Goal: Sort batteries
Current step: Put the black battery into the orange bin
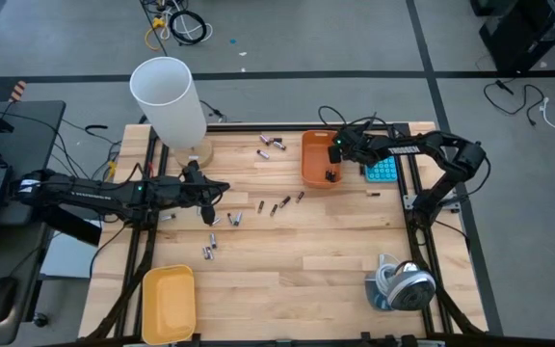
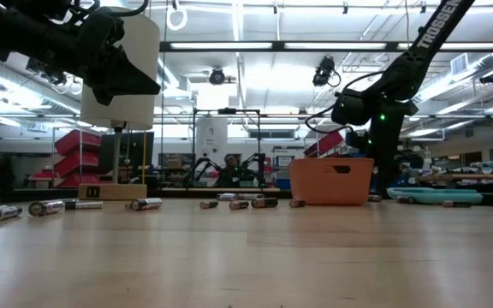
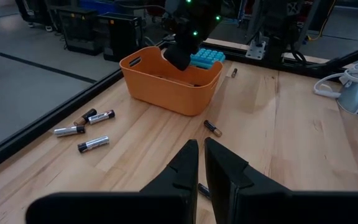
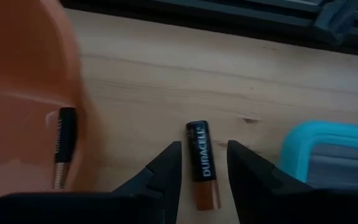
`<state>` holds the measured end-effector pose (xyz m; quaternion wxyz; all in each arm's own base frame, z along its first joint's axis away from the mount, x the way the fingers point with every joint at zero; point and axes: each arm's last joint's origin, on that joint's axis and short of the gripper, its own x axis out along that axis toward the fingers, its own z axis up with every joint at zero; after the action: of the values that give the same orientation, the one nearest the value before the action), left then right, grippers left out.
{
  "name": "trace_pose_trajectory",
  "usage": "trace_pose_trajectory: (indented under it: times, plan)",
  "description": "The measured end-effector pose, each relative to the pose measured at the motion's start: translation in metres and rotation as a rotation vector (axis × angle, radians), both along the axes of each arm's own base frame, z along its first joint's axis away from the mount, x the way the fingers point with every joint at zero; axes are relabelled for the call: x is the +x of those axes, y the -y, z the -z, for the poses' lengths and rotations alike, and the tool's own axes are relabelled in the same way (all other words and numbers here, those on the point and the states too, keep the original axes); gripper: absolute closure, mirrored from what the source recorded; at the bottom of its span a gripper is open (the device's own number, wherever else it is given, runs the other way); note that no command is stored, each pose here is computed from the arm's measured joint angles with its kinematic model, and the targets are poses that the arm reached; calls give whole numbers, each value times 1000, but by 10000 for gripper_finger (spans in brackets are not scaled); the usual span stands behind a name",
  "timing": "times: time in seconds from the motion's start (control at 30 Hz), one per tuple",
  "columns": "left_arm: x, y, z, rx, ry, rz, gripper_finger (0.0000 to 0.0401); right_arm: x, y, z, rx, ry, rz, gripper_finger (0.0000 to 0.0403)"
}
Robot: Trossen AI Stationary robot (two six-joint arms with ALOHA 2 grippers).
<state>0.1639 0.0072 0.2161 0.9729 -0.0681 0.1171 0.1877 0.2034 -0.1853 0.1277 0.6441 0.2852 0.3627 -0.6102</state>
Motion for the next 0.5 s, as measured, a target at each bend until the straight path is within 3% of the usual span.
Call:
trace_pose_trajectory:
  times: [0.27,0.5]
  plan:
    - [0,0,0,0,0,0,371,0,1,1,0,0,0,288]
    - [0,0,0,0,0,0,371,5,5,24,28,-39,1,288]
